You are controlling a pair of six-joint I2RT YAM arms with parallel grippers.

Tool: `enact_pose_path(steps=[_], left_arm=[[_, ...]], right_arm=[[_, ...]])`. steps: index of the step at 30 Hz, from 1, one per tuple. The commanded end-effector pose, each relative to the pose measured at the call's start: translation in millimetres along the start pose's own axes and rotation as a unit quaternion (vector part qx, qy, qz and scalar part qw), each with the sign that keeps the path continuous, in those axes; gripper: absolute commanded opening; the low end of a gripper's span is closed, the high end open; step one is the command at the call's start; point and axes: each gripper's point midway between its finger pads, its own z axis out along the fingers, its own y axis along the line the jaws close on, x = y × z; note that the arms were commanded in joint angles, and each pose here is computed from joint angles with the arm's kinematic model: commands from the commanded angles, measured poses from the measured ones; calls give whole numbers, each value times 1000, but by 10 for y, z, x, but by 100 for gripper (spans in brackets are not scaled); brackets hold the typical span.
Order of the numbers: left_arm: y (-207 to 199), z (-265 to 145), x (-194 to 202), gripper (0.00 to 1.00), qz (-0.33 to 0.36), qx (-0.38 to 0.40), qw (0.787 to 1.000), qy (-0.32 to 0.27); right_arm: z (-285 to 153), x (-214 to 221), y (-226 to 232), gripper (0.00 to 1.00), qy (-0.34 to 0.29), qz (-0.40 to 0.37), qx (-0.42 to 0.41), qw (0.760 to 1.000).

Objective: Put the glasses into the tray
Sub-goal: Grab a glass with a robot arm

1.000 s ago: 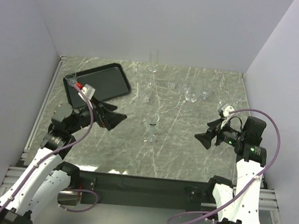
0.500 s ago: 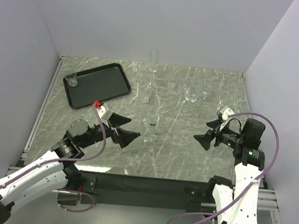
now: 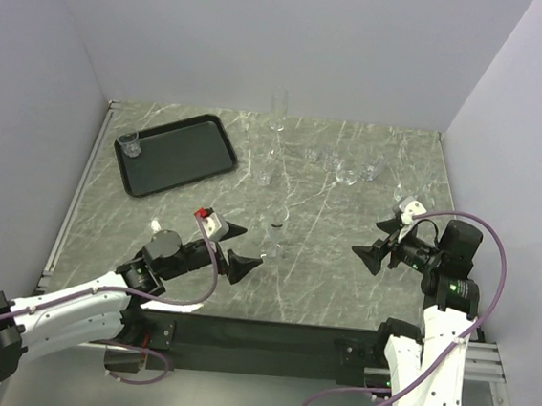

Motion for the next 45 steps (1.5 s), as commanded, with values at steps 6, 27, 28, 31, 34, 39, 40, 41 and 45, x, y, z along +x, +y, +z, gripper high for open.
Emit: enact_pose_path(steps=[6,27,28,31,34,39,40,41,45], left_arm=[[58,136,-175,99,77,-6,995,-56],[216,483,-339,100,119,-41,989,-83],[209,494,-346,99,117,-39,989,-84],[195,557,-375,99,113,-35,989,-87],[217,611,-408,99,113,-41,989,-90],[264,708,-450,99,94,-54,989,-98],[268,717,-459,99,92,-55,989,-100],[277,726,-454,99,90,-57,989,-101],[298,767,-465,99,81,-62,989,-109]], right_arm=[[-1,-22,-31,93,-3,-19,8,1000],[-7,2,-45,93,2,-20,14,1000],[-8,-2,-41,93,2,-20,13,1000],[-8,-1,-44,93,2,-21,14,1000],[-10,-2,-45,93,2,-21,15,1000],[-12,-4,-47,93,3,-22,15,1000],[-13,-1,-45,93,3,-22,15,1000],[-14,-2,-46,93,3,-22,16,1000],[-14,-4,-45,93,3,-24,15,1000]])
